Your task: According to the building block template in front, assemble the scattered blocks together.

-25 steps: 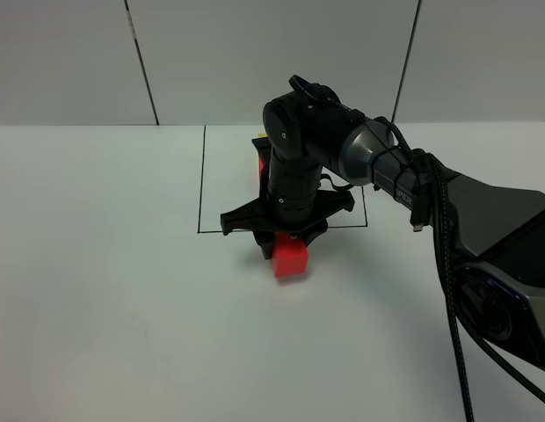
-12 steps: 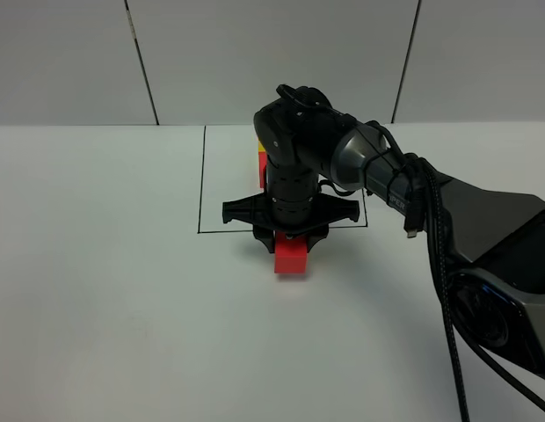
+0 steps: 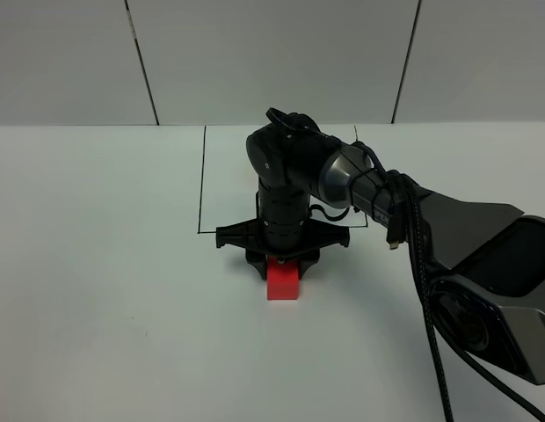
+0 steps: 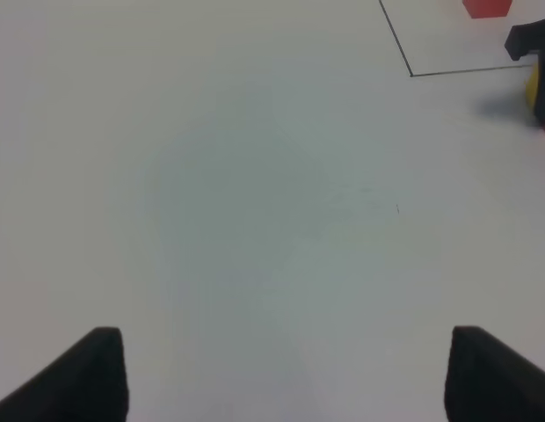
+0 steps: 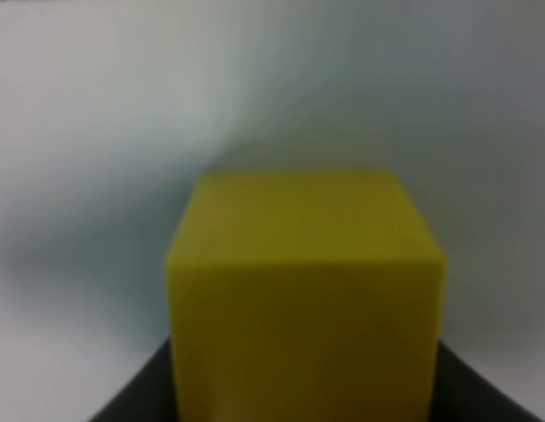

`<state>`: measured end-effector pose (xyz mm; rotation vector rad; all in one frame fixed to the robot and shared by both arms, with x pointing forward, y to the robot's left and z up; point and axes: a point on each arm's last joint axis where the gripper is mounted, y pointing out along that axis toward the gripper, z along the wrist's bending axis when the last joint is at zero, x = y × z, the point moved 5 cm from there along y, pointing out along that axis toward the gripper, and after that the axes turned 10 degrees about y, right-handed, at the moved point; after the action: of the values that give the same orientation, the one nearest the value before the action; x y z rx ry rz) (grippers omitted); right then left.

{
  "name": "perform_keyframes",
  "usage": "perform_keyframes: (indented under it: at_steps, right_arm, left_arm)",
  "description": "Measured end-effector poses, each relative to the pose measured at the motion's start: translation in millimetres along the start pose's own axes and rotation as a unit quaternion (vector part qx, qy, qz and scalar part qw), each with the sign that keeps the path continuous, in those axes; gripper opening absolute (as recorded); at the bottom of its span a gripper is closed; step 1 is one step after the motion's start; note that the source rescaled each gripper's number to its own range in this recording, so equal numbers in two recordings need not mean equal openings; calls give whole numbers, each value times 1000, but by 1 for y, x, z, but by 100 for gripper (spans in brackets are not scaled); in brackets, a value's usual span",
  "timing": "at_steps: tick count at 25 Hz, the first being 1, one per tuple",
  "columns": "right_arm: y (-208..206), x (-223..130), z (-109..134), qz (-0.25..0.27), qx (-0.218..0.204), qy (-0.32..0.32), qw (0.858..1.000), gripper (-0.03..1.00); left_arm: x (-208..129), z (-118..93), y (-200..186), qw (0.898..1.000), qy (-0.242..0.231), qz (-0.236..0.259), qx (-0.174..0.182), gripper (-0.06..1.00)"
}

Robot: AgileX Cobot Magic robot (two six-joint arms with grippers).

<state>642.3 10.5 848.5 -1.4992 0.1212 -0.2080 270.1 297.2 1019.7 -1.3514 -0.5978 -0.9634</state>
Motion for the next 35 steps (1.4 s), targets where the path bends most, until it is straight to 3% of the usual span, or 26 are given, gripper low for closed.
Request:
perform_keyframes:
  at_steps: [14,16,22,25,29,35]
  right_arm:
    - [0,-4,4,15,14,-9,1000,1]
    - [2,-5,5,20,18,-17,999,13]
    - [4,-3,4,9,14,-26,1000,88]
    - [2,-1,3,3,12,-33,999,97]
    - [-17,3,3,-4,27,-41,999,100]
    - [-69,22,-9,-47,50,-104,992,100]
  left_arm:
    - [0,0,0,1000,0,0,0,72]
    - [0,0,0,1000,0,0,0,72]
    - [0,0,0,1000,0,0,0,72]
    - [0,0,0,1000,0,0,0,72]
    - [0,0,0,1000,0,0,0,72]
    - [0,0,0,1000,0,0,0,72]
